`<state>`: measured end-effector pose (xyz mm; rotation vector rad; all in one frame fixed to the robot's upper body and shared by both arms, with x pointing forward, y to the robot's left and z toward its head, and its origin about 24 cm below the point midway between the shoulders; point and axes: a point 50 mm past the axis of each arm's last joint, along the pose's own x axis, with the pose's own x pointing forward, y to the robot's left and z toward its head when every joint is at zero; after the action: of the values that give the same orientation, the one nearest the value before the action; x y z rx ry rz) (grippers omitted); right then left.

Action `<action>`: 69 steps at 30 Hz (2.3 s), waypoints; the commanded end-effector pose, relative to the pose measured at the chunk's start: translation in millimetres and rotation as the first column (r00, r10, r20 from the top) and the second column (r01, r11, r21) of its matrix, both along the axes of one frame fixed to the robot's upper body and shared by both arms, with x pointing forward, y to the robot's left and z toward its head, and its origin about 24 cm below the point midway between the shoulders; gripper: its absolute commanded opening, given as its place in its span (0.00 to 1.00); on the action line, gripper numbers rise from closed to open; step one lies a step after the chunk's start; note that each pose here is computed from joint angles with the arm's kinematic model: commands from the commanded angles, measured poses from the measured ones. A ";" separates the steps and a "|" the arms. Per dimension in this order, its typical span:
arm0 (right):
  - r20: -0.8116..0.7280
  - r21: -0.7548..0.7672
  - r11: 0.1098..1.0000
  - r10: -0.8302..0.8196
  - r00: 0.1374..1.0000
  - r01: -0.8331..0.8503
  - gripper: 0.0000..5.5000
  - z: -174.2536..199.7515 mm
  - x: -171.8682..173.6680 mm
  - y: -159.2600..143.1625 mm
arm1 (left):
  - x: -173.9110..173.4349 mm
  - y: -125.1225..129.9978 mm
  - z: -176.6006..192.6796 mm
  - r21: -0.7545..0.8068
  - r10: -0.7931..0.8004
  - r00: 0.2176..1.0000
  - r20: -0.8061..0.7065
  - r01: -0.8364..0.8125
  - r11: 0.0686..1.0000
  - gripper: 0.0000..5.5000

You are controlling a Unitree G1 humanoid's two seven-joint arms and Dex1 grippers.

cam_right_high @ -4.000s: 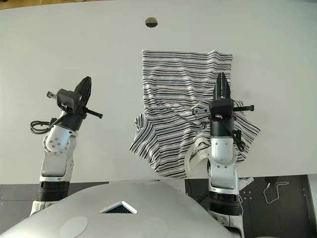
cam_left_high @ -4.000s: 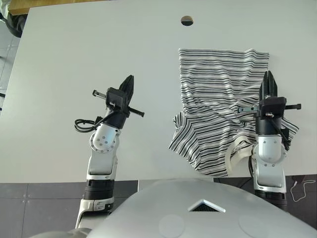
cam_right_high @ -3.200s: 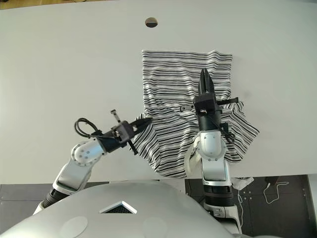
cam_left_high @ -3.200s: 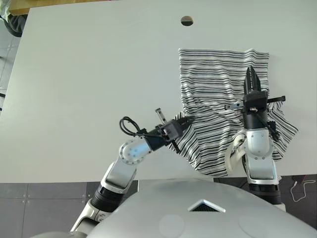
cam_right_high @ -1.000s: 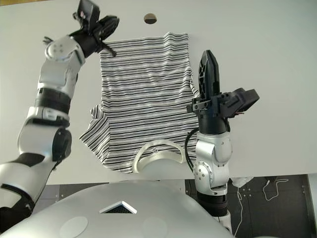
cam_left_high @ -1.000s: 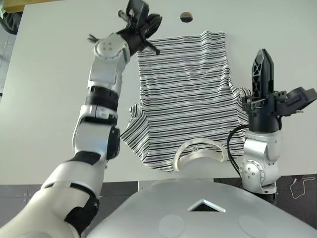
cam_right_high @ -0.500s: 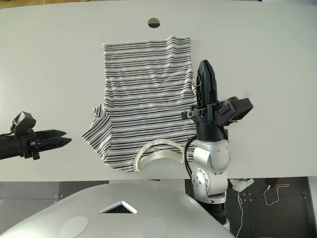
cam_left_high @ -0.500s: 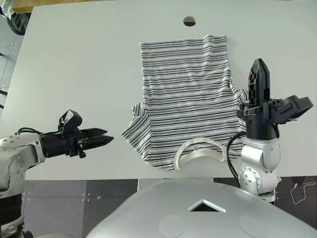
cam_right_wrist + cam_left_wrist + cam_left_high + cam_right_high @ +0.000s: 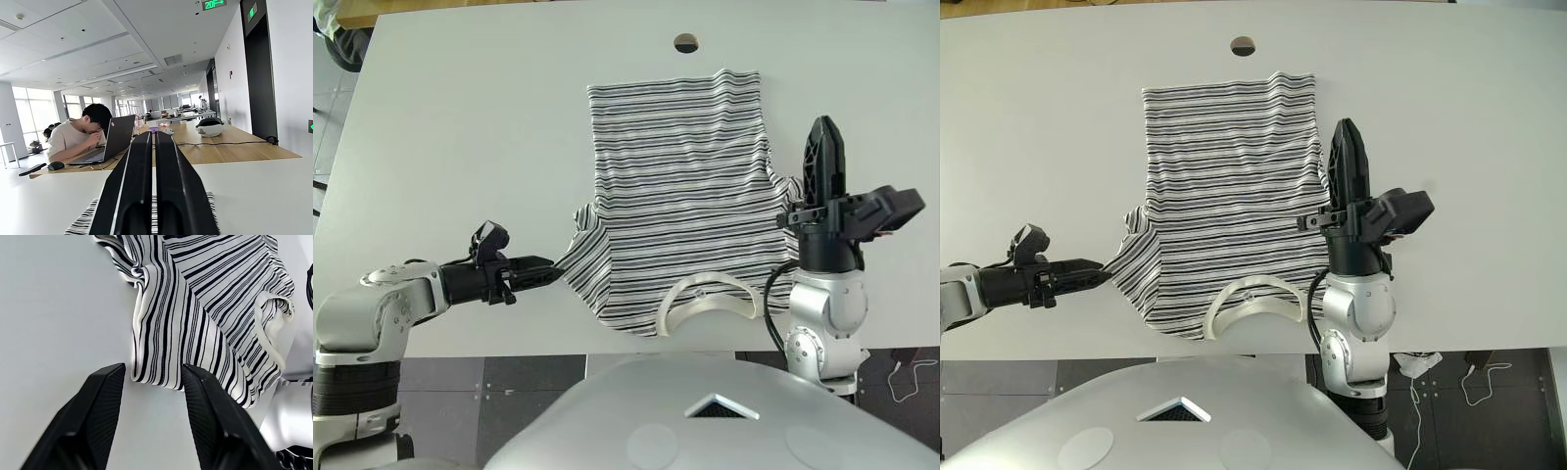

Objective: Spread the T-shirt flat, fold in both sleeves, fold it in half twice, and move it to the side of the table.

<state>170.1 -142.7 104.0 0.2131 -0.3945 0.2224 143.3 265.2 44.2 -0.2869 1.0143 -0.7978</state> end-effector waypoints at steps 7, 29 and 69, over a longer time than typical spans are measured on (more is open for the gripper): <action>-0.008 -0.023 0.999 -0.024 1.000 0.024 0.02 -0.6 3.3 -2.0 | -12.3 -3.3 -17.4 0.080 0.013 0.997 -0.078 -0.007 0.997 0.23; -0.018 -0.045 0.999 0.008 1.000 -0.008 0.02 -3.4 9.1 7.4 | 38.1 -76.6 32.0 0.026 -0.245 0.934 0.261 0.247 0.969 0.02; -0.851 -0.065 0.996 -0.021 0.525 -0.066 0.38 -84.5 -42.4 -135.2 | 10.5 -139.0 17.6 -0.107 -0.094 0.937 0.337 0.137 0.985 0.26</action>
<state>133.3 -278.5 27.4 0.1883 0.5623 0.1278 150.8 124.7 62.3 -0.2067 0.6752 -1.0044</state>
